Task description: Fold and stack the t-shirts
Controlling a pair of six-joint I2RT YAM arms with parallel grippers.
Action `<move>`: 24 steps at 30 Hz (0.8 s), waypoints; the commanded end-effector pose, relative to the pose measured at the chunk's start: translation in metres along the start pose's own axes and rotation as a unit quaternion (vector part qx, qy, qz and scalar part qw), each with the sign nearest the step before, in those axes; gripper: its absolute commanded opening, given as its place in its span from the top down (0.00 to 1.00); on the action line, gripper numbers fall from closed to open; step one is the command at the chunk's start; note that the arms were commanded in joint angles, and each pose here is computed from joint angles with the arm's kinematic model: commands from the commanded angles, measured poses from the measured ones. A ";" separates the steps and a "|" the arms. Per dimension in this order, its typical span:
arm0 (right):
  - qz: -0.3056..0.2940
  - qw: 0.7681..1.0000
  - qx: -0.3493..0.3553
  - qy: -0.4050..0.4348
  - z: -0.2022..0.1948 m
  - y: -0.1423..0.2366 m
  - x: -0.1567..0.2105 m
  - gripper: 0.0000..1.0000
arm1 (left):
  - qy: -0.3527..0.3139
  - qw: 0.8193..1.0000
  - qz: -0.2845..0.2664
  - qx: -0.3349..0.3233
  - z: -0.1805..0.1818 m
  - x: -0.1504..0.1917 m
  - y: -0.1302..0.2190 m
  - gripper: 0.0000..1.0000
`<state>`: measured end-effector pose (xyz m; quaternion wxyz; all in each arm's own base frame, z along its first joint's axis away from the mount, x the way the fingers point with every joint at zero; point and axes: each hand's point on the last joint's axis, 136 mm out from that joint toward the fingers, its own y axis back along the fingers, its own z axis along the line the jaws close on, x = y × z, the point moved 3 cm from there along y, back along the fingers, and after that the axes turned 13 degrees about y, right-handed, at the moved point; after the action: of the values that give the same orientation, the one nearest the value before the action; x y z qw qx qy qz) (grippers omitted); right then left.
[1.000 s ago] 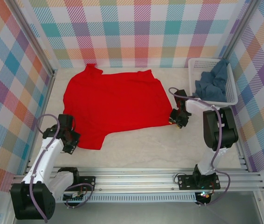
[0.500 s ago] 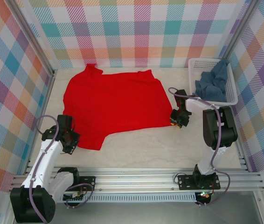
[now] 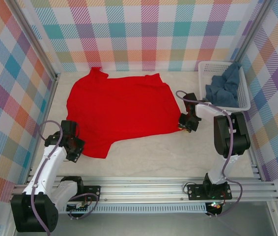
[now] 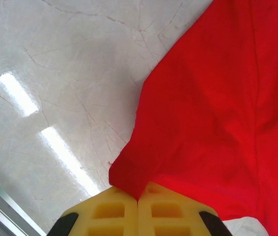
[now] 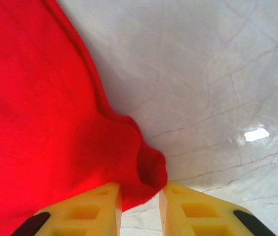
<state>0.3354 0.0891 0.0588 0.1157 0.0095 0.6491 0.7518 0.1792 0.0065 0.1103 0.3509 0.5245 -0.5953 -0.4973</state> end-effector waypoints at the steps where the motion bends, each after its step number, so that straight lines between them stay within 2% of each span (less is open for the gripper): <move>1: -0.044 0.999 -0.017 0.012 0.009 0.026 -0.013 0.71 | -0.014 1.000 0.002 0.012 -0.008 0.000 0.007 1.00; 6: -0.018 1.000 0.000 0.009 0.004 0.017 -0.007 0.66 | -0.015 1.000 0.003 0.013 -0.011 0.001 0.006 1.00; 13: 0.012 1.000 0.025 -0.013 -0.006 0.010 0.006 0.65 | -0.014 1.000 0.003 0.012 -0.012 0.000 0.006 1.00; 24: 0.048 0.998 0.030 -0.038 -0.007 -0.011 0.012 0.60 | -0.014 1.000 0.004 0.017 -0.013 0.001 0.008 1.00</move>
<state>0.3287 0.0851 0.0480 0.1057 0.0501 0.6643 0.7383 0.1840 0.0061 0.1121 0.3467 0.5210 -0.5988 -0.4999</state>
